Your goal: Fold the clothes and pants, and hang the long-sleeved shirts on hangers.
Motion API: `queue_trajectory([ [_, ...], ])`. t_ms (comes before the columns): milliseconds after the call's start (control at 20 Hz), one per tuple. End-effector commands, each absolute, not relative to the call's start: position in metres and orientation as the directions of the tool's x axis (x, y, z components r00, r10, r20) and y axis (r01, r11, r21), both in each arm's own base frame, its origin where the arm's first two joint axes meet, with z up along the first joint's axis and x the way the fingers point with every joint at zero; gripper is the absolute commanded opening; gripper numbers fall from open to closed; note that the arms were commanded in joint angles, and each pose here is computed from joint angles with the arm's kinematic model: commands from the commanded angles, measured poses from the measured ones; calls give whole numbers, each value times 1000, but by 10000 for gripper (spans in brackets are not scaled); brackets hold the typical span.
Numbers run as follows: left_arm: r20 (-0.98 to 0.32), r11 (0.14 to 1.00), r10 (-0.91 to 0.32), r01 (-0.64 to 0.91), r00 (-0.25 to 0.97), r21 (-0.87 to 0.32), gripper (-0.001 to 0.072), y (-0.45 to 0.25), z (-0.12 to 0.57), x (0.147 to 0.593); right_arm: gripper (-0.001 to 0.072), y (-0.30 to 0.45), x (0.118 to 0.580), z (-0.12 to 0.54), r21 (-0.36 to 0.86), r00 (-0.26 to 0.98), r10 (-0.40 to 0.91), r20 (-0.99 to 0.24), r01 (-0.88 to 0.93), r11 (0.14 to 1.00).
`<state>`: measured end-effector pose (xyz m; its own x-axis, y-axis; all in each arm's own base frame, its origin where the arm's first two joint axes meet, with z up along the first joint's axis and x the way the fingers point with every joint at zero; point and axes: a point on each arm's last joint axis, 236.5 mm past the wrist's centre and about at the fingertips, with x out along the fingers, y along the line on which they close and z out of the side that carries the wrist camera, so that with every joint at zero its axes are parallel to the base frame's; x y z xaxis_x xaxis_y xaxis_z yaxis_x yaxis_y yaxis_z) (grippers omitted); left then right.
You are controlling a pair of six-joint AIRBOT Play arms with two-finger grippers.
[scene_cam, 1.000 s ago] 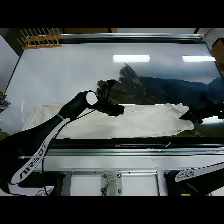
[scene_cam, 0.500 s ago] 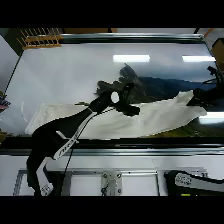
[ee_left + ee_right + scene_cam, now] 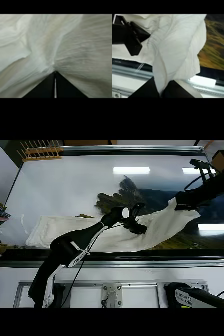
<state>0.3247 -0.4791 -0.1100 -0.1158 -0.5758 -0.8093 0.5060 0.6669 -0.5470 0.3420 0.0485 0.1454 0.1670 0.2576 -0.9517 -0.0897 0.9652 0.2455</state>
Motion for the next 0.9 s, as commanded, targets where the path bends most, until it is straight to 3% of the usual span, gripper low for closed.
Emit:
queue_trajectory([
  [0,-801,671,-593,499,-83,-549,19,-468,-86,343,10,91,337,159,248,176,272,-946,-145,958],
  [150,-804,704,-593,514,46,-490,19,-431,-44,389,10,126,334,161,269,178,297,-938,-167,949],
  [400,-832,817,-487,476,264,-327,19,-315,26,462,10,201,331,165,347,208,382,-900,-187,919],
  [850,-806,919,-381,277,453,-279,19,-150,116,496,11,355,320,77,428,71,458,-886,-252,868],
])
